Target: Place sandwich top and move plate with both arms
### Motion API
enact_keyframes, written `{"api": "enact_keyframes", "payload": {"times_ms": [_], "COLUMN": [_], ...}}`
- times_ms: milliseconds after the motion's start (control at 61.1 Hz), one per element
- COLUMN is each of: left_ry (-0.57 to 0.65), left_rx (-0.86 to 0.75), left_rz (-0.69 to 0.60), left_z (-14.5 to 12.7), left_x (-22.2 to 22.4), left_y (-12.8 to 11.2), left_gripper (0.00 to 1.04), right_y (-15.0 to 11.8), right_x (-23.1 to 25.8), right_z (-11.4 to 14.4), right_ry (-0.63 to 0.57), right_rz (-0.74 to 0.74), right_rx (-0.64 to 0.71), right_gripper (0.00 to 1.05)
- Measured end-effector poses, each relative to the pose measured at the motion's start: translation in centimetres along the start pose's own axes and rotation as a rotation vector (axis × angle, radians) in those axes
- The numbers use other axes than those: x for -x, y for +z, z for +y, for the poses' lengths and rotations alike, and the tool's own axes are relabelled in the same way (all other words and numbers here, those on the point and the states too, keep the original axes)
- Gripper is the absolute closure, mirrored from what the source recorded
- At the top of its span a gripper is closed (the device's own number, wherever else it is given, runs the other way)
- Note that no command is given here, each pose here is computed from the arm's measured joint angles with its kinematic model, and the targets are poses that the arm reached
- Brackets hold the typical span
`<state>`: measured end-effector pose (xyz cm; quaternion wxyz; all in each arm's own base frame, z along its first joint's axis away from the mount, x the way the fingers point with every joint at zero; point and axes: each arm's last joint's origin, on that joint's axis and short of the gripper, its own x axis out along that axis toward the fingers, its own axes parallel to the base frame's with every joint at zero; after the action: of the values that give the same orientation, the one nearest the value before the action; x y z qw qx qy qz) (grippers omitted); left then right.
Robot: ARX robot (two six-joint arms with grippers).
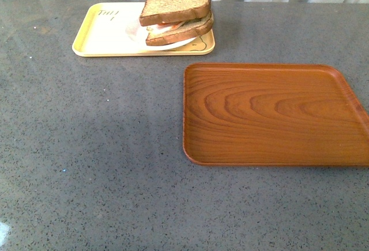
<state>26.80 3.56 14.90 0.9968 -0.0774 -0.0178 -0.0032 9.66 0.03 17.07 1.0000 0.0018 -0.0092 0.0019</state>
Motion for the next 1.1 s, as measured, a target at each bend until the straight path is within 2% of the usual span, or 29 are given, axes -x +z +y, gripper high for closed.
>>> {"api": "enact_keyframes", "payload": {"times_ms": [65,147,196,245,605,1096], "left_ry": [0.011,0.013,0.011,0.011,0.006,0.009], "left_rx": [-0.068,-0.101,-0.121,-0.129,-0.143,-0.144], "left_rz": [0.021,0.050,0.061,0.056,0.045,0.033], "left_z": [-0.5,-1.0,-1.4,-1.7,-3.8,-3.9], "left_x": [3.2,4.8,5.9,6.5,10.0,13.0], "left_y": [-0.1,-0.5,-0.4,-0.2,1.2,1.7], "left_gripper": [0.67,0.80,0.94,1.03,1.03,1.03], "right_y": [0.0,0.0,0.0,0.0,0.0,0.0], "right_x": [0.0,0.0,0.0,0.0,0.0,0.0], "right_z": [0.0,0.0,0.0,0.0,0.0,0.0], "right_ry": [0.000,0.000,0.000,0.000,0.000,0.000], "right_rz": [0.000,0.000,0.000,0.000,0.000,0.000], "right_rx": [0.000,0.000,0.000,0.000,0.000,0.000], "right_gripper": [0.09,0.09,0.09,0.09,0.09,0.09]}}
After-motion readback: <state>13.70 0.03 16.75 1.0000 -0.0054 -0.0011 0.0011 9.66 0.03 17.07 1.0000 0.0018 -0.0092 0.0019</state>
